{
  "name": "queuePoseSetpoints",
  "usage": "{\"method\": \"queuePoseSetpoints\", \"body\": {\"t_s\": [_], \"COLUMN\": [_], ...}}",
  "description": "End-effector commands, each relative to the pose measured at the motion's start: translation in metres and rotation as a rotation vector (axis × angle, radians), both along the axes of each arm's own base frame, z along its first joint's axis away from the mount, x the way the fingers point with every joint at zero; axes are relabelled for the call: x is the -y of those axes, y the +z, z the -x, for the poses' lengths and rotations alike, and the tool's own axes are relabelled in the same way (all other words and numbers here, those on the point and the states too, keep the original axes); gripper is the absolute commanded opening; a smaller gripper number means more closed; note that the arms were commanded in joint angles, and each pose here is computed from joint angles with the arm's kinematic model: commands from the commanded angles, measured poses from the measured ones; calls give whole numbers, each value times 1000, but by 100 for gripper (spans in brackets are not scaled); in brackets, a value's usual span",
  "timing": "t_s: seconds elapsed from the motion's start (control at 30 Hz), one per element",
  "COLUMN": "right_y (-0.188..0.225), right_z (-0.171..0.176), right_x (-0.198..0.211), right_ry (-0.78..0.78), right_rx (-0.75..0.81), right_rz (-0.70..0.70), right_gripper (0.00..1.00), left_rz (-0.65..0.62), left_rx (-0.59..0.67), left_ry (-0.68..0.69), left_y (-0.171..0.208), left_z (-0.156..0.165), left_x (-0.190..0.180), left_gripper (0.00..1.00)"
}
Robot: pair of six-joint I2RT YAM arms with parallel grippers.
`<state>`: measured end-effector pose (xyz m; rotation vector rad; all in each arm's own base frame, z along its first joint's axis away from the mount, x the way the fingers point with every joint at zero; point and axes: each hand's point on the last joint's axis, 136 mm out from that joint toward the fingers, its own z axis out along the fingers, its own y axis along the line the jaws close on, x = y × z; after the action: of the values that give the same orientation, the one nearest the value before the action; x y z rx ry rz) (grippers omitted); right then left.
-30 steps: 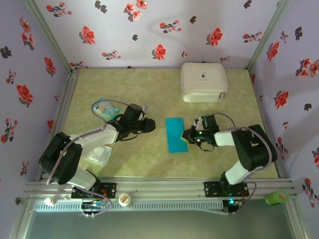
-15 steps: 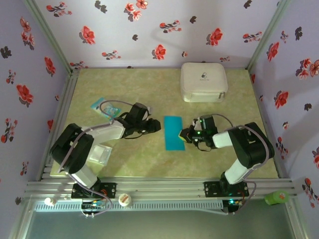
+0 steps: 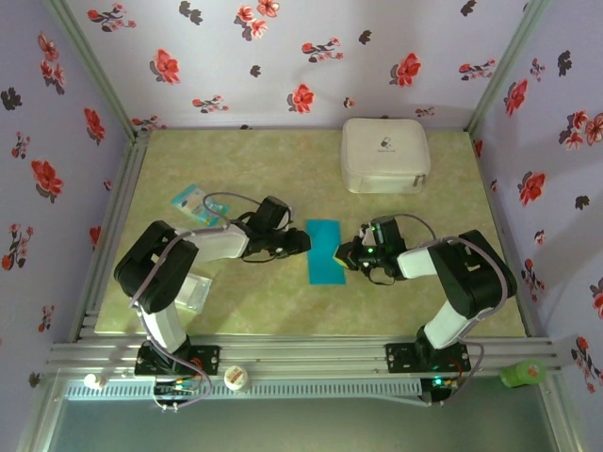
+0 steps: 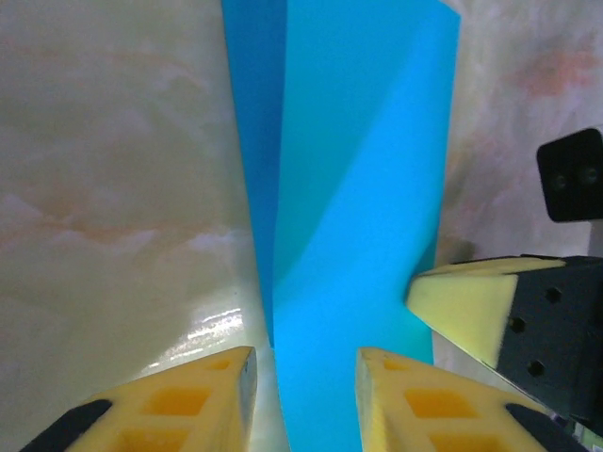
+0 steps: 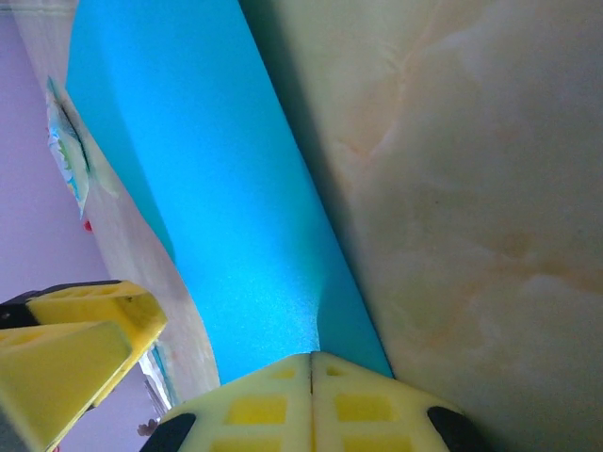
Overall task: Fold a paper plane with a square sheet of paper (pick it up from the middle)
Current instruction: Third fold the triangle at the center of the table.
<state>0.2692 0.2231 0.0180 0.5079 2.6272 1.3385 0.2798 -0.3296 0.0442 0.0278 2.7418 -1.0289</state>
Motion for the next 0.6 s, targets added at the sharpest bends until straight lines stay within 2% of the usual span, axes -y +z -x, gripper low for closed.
{"method": "queuePoseSetpoints", "body": {"t_s": [0.0, 0.37, 0.57], "right_y": [-26, -28, -27], "right_z": [12, 13, 12], "right_x": [9, 9, 8], "right_ry": [-29, -22, -20], "right_rx": [-99, -100, -99], "right_rz": [74, 81, 80], "right_gripper": [7, 8, 9], "left_rz": [14, 32, 24], "left_rx": [-26, -40, -54], "left_ry": [-20, -26, -21], "left_y": [-1, -8, -12], "left_z": [2, 5, 7], "left_x": [11, 15, 13], "left_gripper": [32, 24, 26]}}
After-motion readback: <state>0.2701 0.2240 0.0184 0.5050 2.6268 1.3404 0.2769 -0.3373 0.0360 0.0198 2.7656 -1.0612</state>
